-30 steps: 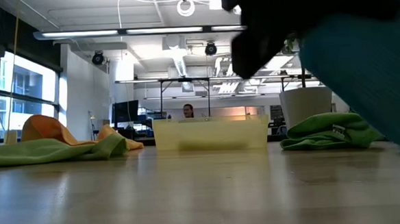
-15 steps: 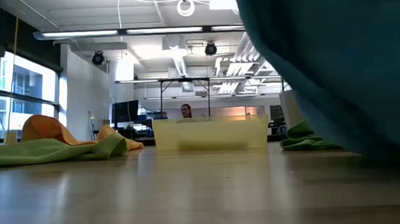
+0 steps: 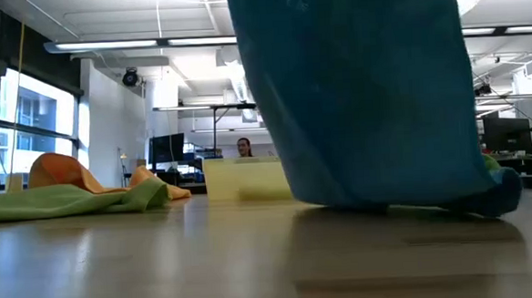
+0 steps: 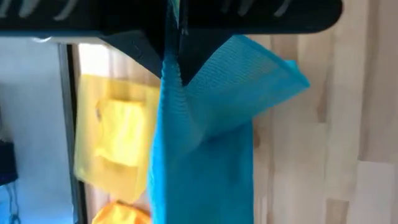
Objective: Fold microfiber towels
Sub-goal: Fold the blue microfiber towel
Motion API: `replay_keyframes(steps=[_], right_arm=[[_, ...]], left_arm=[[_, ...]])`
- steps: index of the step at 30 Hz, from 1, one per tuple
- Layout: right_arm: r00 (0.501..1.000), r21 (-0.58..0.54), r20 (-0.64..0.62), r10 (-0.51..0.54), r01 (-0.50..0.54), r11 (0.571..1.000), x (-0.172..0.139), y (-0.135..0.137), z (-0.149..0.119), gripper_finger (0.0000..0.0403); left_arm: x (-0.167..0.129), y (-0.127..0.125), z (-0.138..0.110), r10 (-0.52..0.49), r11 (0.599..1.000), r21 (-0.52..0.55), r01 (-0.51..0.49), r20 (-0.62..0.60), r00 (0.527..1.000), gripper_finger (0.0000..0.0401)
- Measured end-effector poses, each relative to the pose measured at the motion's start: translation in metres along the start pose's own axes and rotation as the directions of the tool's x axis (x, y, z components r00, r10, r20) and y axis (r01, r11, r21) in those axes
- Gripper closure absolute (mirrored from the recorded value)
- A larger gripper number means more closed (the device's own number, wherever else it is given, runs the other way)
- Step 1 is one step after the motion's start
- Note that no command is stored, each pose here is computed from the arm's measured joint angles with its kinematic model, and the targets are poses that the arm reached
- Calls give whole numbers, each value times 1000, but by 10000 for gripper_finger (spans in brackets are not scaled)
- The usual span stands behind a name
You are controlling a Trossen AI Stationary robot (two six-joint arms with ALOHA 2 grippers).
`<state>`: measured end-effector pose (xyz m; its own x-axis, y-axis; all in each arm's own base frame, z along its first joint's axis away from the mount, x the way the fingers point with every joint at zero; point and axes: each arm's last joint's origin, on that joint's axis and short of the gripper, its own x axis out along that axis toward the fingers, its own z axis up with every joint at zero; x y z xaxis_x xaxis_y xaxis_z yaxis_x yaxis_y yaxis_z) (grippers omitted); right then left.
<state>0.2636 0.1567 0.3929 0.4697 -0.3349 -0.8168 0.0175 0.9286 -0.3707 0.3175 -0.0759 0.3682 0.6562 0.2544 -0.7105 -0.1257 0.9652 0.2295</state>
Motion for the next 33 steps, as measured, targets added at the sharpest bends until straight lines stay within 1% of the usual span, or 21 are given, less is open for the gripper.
replay_keyframes(steps=[2, 5, 8, 11, 13, 18, 20, 21, 24, 27, 30, 33], right_arm=[[1000, -3, 19, -5, 6, 1000, -3, -9, 5, 403], [998, -27, 57, -27, 29, 999, -9, -21, 10, 403], [993, -65, 100, -62, 68, 996, -17, -33, 15, 403], [991, -112, 117, -70, 83, 990, -20, -43, 19, 403], [990, -155, 112, -80, 97, 983, -18, -50, 21, 403], [991, -283, 88, -105, 126, 951, -11, -63, 24, 403], [990, -320, 83, -114, 135, 938, -9, -66, 24, 403], [988, -324, 84, -126, 147, 935, -9, -68, 24, 403], [978, -320, 93, -187, 207, 924, -10, -74, 24, 402], [962, -314, 92, -256, 272, 910, -8, -83, 24, 402], [948, -296, 76, -310, 318, 901, -4, -94, 25, 402], [923, -267, 55, -382, 382, 885, 1, -107, 26, 402]], left_arm=[[-5, 3, 3, 19, 1000, 22, -19, 7, 1000, 401], [-15, 8, 7, 82, 993, 84, -82, 8, 997, 401], [-26, 16, 12, 153, 977, 144, -155, 26, 988, 401], [-41, 26, 21, 197, 968, 147, -204, 59, 979, 401], [-47, 31, 25, 194, 966, 160, -204, 78, 978, 401], [-48, 37, 28, 87, 957, 272, -103, 71, 994, 401], [-48, 40, 26, 104, 948, 297, -112, 43, 994, 400], [-47, 41, 24, 137, 942, 307, -139, 28, 990, 400], [-48, 45, 19, 258, 904, 355, -238, -10, 966, 400], [-48, 50, 16, 354, 842, 445, -304, -31, 935, 400], [-47, 57, 16, 437, 789, 492, -368, -28, 899, 400], [-46, 67, 17, 548, 723, 518, -457, -27, 836, 400]])
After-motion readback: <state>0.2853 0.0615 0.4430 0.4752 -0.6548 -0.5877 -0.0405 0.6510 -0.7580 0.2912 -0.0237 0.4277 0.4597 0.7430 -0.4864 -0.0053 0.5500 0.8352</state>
